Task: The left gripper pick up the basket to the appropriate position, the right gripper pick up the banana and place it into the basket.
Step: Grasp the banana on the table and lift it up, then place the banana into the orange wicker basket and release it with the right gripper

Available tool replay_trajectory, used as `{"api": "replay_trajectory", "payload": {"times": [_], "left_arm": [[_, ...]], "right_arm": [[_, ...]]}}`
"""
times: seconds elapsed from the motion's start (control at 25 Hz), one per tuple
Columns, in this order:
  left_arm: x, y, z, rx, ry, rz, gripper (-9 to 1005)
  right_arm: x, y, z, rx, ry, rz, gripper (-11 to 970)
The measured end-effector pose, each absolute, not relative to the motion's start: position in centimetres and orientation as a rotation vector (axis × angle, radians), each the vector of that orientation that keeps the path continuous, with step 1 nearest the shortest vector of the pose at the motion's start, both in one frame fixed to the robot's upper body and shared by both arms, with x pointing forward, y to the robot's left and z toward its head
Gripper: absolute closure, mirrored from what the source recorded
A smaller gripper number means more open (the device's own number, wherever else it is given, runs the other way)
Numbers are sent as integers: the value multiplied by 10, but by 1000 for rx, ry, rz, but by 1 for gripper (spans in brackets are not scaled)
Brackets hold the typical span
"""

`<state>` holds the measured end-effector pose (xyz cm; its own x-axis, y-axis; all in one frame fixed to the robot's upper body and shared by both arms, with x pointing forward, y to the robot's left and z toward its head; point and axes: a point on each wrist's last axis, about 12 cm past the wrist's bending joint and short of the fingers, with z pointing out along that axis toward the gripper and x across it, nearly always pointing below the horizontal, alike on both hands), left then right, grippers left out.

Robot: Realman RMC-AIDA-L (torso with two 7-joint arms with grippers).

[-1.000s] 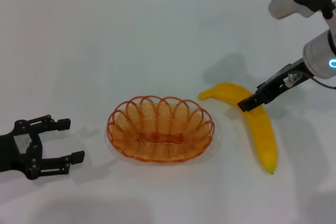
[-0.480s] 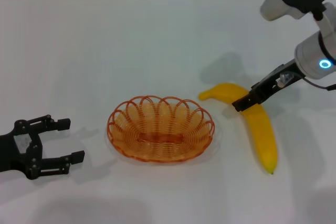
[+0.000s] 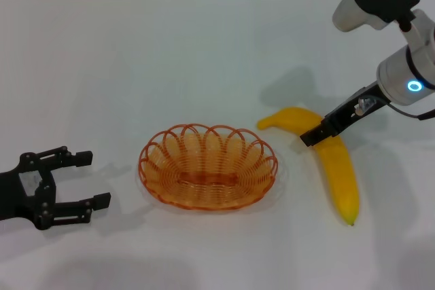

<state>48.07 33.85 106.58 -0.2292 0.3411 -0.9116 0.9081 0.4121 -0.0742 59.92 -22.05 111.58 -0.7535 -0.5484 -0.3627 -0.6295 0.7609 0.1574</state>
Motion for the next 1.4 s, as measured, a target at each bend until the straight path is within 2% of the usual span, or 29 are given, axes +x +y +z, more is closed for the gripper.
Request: {"api": "replay_trajectory", "payload": {"times": [0.28,0.52,0.8,0.96,1.16,1.28,1.36,1.4], "left_arm": [[481,339,1066,1080,1776,-799,139],[480,340,1066,1068,1778,-796,139],[479,340,1066,1066,1779,-798,138],[478,341,1065,1064,1781,-798,138],[478,341,1065,1063,1783,-798,138],[477,342,1064,1060,1786,-798,138],[476,342,1064,1058,1788,-798,139],[476,342,1064,1057,1789,-798,139]], "right_arm": [[600,-221,1115,-915,2659,384,247],[600,-218,1116,-929,2651,379,426],[602,-218,1120,-927,2637,373,453],[607,-220,1135,-907,2594,364,453],[614,-229,1166,-863,2509,357,453],[609,-225,1188,-900,2439,363,452],[596,-208,1205,-1021,2332,429,452],[596,-208,1205,-1021,2332,429,452]]}}
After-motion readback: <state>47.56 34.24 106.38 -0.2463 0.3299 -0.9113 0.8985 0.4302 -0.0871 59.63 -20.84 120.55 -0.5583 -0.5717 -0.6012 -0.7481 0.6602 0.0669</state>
